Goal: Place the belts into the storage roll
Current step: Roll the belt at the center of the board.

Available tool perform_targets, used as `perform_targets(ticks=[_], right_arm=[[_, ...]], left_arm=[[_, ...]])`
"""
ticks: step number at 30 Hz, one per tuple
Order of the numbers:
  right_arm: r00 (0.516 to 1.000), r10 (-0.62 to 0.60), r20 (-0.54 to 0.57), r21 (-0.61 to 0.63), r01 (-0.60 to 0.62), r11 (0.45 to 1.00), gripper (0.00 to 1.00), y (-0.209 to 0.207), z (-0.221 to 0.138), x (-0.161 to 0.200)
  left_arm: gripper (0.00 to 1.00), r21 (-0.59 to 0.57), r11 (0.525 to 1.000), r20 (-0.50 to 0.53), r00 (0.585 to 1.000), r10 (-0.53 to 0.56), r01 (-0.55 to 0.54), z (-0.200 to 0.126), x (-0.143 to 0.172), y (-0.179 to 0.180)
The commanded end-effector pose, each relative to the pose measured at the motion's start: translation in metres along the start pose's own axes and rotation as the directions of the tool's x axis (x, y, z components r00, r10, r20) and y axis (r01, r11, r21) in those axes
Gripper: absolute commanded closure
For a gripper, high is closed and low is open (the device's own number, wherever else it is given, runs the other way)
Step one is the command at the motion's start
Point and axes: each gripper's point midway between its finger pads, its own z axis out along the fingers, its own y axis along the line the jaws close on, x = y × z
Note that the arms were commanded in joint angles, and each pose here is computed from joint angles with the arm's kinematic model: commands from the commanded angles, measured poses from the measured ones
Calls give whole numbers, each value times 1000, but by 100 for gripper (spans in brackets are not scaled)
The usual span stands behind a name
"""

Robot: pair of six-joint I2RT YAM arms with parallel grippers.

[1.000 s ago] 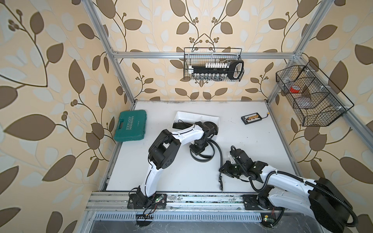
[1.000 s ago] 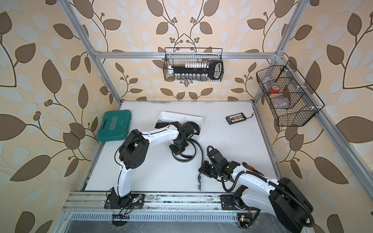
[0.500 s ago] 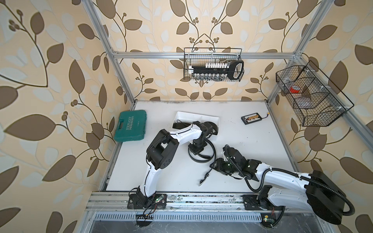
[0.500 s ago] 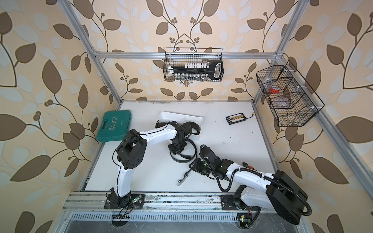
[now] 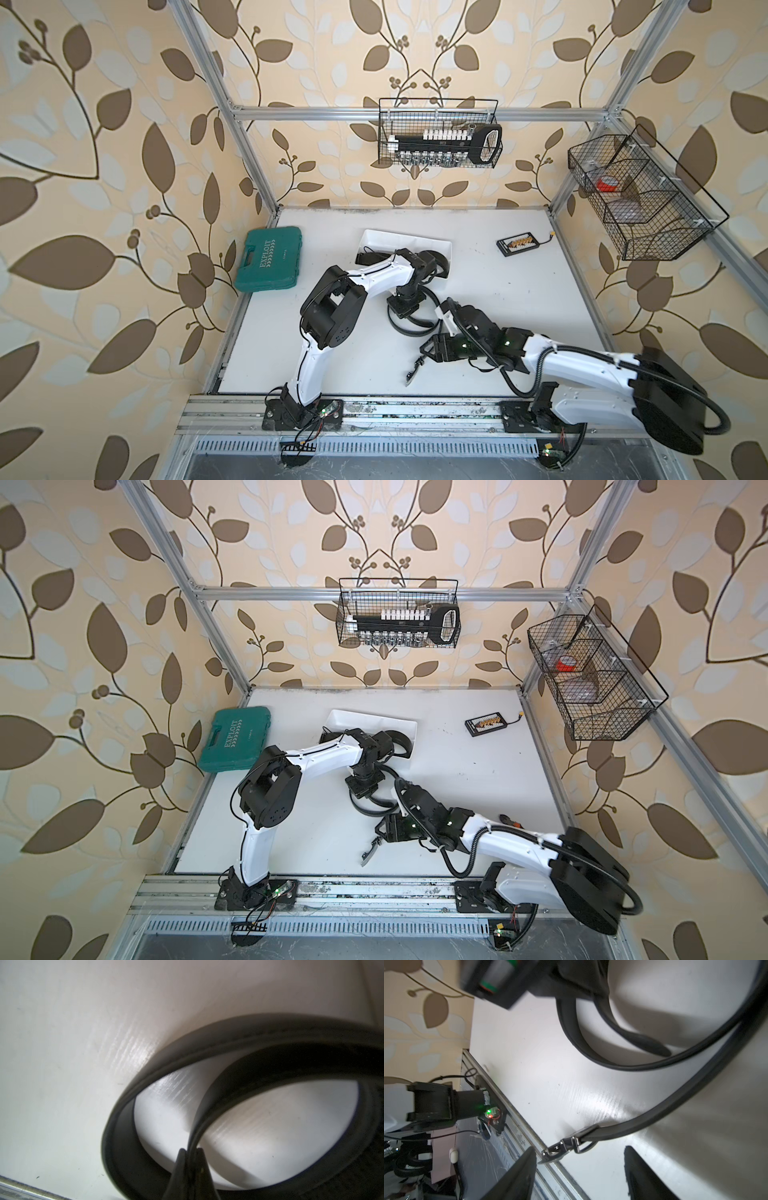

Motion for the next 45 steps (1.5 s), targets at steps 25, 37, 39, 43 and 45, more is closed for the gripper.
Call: perform_targets(ticks=[25,37,39,43,45], right_arm=[[870,-492,-10,120,490,863,46,-22,11,-57],[874,-483,-59,90,487,869,65,-26,33,-52],[874,-483,-55,82,486,870,73,-24,34,-52],[875,-482,-48,74,484,872,93,-22,36,-53],[875,-482,-53,74,485,872,97,-24,37,-53]], left_arm=[[100,57,997,-80,995,61,-56,-33,18,2],[100,60,997,-88,994,61,-55,-33,19,2],[100,65,996,-90,994,66,-60,-33,19,1],[100,70,995,-98,992,75,-68,-32,20,1],[100,83,994,-102,991,86,-77,-34,22,0]])
